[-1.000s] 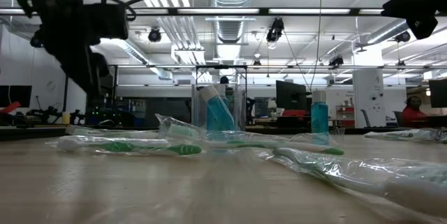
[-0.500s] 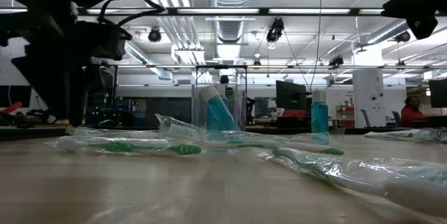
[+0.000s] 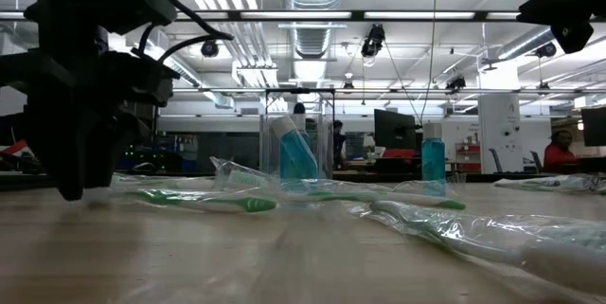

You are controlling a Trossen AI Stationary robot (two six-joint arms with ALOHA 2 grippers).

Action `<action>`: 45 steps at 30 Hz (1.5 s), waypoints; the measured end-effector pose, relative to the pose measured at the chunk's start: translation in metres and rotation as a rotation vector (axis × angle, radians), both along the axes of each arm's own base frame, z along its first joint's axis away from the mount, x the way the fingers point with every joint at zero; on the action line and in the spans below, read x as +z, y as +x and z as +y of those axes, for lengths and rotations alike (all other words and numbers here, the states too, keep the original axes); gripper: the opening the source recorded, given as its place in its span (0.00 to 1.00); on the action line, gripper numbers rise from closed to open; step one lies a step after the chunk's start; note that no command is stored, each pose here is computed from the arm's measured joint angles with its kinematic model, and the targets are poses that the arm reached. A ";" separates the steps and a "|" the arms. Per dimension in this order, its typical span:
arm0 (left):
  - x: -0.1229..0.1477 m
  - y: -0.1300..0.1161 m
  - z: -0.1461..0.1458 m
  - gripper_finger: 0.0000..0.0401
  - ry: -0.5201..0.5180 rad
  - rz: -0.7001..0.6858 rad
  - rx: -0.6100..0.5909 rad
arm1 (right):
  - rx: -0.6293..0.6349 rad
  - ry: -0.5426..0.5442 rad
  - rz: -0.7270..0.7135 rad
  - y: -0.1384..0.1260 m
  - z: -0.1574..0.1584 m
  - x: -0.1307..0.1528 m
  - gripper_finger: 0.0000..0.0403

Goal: Pick & Place toothbrushing station
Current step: Put the white green toothbrush into the back side of the transparent organizer

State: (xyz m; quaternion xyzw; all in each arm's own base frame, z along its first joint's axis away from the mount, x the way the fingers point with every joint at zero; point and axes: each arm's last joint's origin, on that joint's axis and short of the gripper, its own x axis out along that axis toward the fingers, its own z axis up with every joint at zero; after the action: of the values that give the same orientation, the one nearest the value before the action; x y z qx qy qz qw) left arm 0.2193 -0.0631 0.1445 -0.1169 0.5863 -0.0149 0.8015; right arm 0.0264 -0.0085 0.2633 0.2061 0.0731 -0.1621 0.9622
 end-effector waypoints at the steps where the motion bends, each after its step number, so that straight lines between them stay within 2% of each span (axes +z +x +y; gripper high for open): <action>1: -0.001 0.000 0.000 0.44 -0.004 0.005 -0.001 | 0.000 0.000 -0.001 0.000 0.000 0.000 0.19; 5: 0.000 0.000 0.000 0.38 -0.018 0.000 0.000 | 0.000 0.000 -0.001 0.000 0.000 0.000 0.20; 14: 0.005 -0.004 0.000 0.13 -0.024 -0.001 0.008 | 0.000 0.000 0.000 0.000 0.000 0.000 0.18; 22: 0.008 -0.006 0.001 0.02 -0.030 -0.002 0.028 | 0.000 0.000 0.000 0.000 0.000 0.000 0.17; 32: 0.036 -0.019 0.005 0.01 -0.053 -0.045 0.065 | 0.000 0.000 -0.001 0.000 0.000 0.000 0.20; 41: 0.087 -0.033 0.010 0.00 -0.071 -0.141 0.113 | 0.000 0.000 0.000 0.000 0.000 0.000 0.17; 45: 0.112 -0.032 0.012 0.00 -0.013 -0.138 0.132 | 0.000 0.000 0.000 0.000 0.000 0.000 0.18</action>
State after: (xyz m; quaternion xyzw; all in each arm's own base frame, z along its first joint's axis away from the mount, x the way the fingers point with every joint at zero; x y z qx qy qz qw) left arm 0.1869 -0.0513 0.2565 -0.1591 0.5208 0.0259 0.8383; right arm 0.0264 -0.0085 0.2633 0.2061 0.0730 -0.1623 0.9622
